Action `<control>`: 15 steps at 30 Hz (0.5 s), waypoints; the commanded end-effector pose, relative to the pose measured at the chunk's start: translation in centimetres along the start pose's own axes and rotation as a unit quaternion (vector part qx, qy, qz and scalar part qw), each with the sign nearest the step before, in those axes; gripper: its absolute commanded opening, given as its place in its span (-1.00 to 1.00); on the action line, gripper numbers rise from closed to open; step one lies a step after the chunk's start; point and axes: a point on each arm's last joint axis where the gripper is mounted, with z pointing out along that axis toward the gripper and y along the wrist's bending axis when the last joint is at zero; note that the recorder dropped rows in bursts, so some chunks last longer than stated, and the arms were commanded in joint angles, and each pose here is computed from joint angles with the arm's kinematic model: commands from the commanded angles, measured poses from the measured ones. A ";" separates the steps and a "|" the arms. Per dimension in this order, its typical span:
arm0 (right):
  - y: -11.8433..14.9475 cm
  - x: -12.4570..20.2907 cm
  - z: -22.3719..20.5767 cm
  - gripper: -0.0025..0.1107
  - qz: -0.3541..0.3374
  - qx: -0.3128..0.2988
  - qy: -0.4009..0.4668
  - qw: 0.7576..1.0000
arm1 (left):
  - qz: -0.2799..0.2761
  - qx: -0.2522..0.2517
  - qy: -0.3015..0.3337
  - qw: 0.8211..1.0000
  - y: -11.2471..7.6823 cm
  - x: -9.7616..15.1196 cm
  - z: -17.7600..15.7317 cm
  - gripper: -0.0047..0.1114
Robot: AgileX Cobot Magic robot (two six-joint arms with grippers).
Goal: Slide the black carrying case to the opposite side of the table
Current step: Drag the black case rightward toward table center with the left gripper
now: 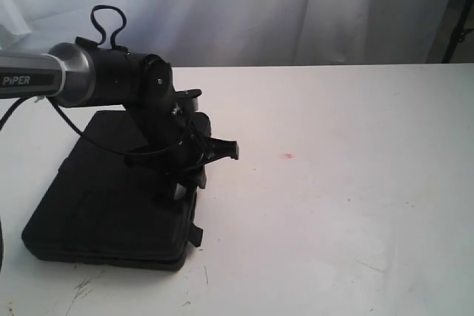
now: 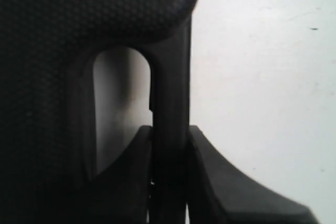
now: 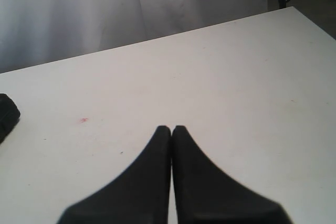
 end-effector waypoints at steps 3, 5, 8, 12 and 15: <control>0.0 0.1 0.0 -0.96 -0.001 -0.002 0.001 1.000 | -0.014 0.036 -0.030 0.999 -3.0 -0.6 -1.7 -0.92; 0.0 0.1 0.0 -0.96 -0.001 -0.002 0.001 1.000 | -0.014 0.040 -0.035 0.998 -3.6 -0.6 -2.0 -0.92; 0.0 0.1 0.0 -0.96 -0.001 -0.002 0.001 1.000 | -0.014 0.047 -0.043 0.998 -4.4 -0.9 -2.2 -0.92; 0.0 0.1 0.0 -0.96 -0.001 -0.002 0.001 1.000 | -0.028 0.049 -0.030 0.998 -4.6 -1.2 -1.3 -0.92; 0.0 0.1 0.0 -0.96 -0.001 -0.002 0.001 1.000 | -0.040 0.051 -0.012 0.998 -4.8 -1.3 -0.2 -0.92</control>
